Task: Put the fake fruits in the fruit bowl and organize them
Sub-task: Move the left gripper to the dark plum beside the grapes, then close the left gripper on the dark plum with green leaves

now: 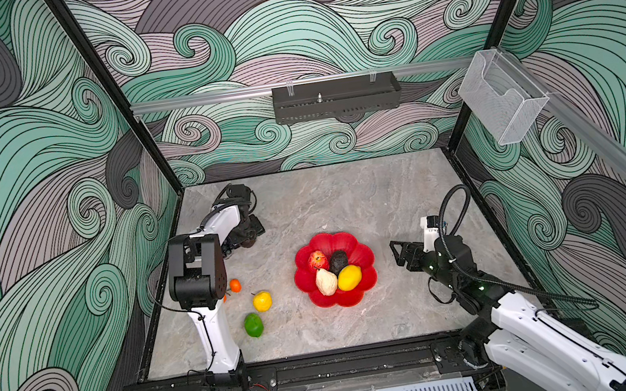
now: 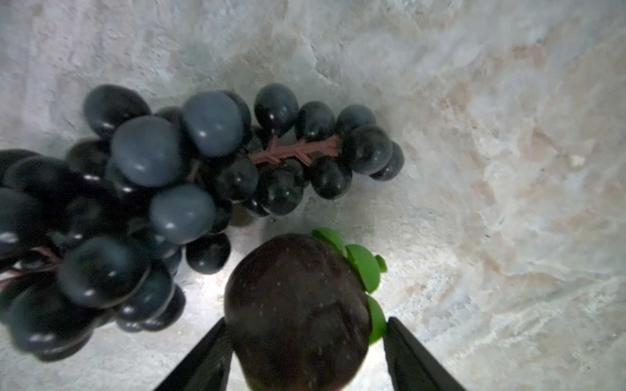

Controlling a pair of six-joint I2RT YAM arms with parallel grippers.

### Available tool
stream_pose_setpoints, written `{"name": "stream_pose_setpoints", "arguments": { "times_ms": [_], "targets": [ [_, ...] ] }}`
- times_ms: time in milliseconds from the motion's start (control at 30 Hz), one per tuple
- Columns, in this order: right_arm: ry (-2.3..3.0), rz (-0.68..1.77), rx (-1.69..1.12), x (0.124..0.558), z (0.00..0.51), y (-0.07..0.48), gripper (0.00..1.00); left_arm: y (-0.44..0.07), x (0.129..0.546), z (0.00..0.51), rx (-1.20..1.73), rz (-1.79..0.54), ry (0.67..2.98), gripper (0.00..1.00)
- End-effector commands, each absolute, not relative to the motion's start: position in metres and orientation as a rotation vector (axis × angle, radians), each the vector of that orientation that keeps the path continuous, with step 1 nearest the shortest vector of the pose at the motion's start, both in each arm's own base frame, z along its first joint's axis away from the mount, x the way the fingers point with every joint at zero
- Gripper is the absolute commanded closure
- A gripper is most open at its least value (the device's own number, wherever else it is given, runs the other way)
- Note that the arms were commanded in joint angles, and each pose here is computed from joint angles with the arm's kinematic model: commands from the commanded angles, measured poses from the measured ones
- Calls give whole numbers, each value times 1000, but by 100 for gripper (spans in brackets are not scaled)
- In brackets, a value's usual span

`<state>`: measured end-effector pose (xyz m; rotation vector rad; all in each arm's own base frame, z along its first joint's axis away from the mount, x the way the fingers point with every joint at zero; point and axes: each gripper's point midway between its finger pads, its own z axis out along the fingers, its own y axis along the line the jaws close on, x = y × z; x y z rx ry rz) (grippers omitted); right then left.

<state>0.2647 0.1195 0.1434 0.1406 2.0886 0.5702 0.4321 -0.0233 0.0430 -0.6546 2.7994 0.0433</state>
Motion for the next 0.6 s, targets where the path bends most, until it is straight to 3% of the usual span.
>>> {"name": "stream_pose_setpoints", "arguments": {
  "times_ms": [0,567],
  "targets": [
    [2088,540,140,265,140,117,17,-30,439,39,-676,-25,2803,28],
    [2092,538,143,266,138,117,17,-41,439,55,-634,-84,2750,50]
  ]
}}
